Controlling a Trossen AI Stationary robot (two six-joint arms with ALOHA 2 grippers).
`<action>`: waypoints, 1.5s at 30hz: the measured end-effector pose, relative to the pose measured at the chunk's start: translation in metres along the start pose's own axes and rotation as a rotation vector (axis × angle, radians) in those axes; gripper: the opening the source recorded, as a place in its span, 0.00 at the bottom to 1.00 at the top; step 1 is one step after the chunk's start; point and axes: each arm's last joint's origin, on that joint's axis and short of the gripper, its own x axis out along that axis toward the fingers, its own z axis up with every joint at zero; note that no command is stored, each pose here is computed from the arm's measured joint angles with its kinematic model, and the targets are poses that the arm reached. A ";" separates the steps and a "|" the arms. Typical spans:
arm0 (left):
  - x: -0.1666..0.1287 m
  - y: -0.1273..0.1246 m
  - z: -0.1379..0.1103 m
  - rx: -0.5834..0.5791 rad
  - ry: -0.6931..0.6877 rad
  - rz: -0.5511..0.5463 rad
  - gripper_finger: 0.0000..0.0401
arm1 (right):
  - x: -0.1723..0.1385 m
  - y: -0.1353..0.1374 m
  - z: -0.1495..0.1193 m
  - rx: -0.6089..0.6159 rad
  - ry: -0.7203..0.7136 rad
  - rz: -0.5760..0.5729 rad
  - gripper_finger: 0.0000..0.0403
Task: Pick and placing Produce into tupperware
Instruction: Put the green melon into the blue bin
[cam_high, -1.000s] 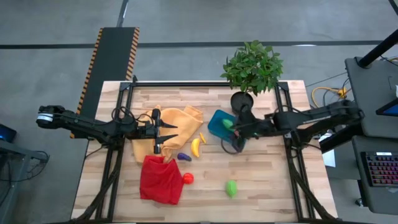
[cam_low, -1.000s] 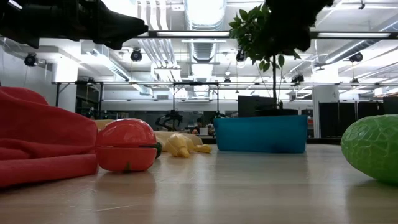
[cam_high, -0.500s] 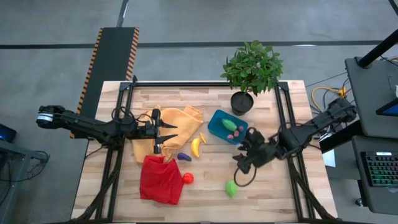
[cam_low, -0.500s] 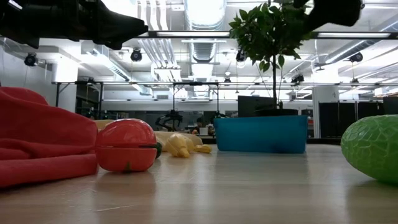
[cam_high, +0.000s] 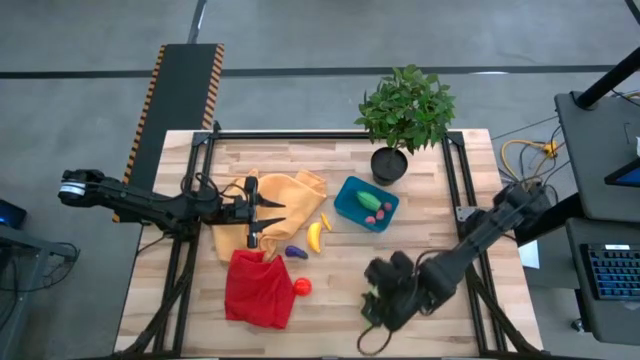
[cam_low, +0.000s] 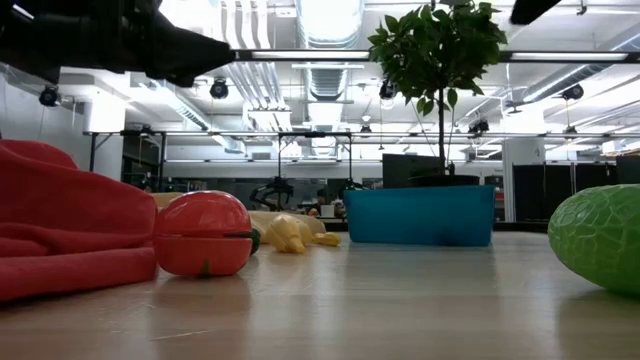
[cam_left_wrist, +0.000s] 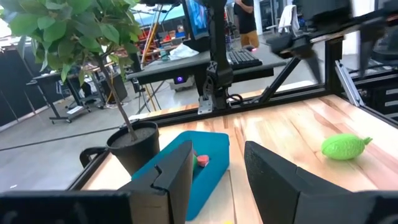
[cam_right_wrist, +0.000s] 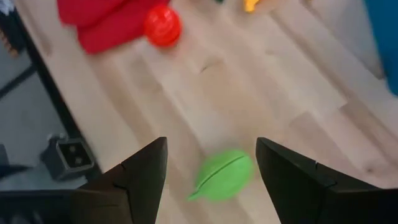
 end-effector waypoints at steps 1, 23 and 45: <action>0.000 0.000 -0.001 0.000 0.002 0.000 0.33 | 0.002 0.006 -0.003 -0.020 0.015 0.007 0.59; 0.001 0.003 0.015 -0.017 -0.124 0.027 0.33 | 0.053 0.013 -0.014 0.175 0.249 -0.223 0.88; 0.000 0.004 0.020 -0.016 -0.174 0.038 0.33 | 0.094 0.016 -0.040 0.397 0.192 -0.372 0.85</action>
